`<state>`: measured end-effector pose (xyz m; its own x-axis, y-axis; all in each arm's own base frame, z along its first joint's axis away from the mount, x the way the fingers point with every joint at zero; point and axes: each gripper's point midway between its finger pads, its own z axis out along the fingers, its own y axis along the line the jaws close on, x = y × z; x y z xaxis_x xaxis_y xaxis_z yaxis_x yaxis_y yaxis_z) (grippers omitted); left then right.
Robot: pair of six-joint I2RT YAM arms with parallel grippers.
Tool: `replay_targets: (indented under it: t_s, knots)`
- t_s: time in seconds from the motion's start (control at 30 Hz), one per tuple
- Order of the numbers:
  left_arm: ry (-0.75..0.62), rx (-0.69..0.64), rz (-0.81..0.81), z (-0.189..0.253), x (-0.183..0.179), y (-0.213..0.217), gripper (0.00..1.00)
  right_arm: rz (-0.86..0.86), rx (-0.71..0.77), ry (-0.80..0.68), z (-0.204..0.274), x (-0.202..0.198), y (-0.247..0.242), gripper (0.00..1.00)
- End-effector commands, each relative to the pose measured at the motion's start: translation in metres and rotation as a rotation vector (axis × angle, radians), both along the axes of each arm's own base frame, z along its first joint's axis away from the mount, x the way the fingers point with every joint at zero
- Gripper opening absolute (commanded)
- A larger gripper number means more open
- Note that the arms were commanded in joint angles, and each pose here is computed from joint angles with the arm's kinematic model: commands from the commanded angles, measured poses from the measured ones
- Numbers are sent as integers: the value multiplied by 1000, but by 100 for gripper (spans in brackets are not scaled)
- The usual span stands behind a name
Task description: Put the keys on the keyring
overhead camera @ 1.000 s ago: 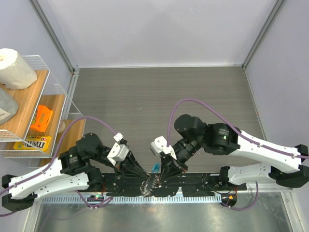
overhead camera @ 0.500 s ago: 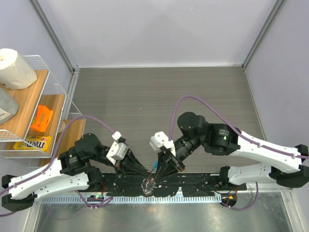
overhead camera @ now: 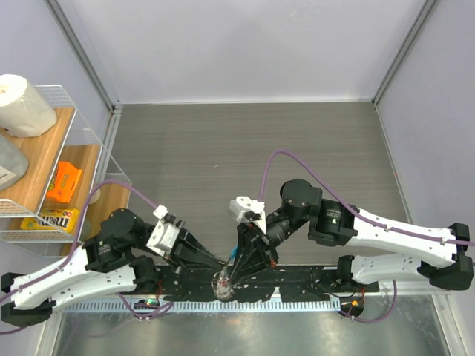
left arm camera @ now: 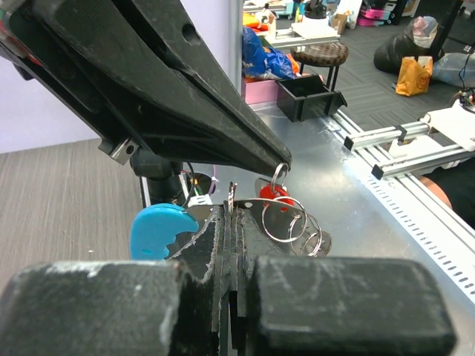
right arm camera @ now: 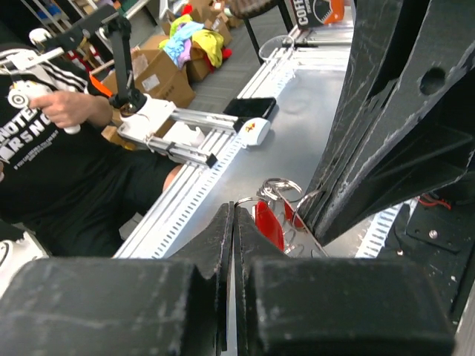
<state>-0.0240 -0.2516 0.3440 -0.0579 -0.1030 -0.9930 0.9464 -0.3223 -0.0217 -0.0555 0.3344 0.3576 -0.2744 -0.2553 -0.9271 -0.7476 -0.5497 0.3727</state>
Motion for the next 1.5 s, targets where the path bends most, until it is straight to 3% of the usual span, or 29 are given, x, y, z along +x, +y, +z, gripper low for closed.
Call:
replay_targets:
  t_s: [0.0, 0.37, 0.8, 1.47]
  knots:
    - [-78, -104, -41, 18, -8, 6, 0, 9, 148, 55, 44, -6, -1, 6]
    - [-160, -218, -39, 23, -12, 17, 0, -22, 167, 131, 49, -2, 6, 6]
    - [-286, -318, 26, 41, -4, 19, 0, 69, 169, 204, 40, -11, 7, 6]
    - [-302, -338, -56, 51, -19, 27, 0, 9, 164, 219, 47, -1, 20, 6]
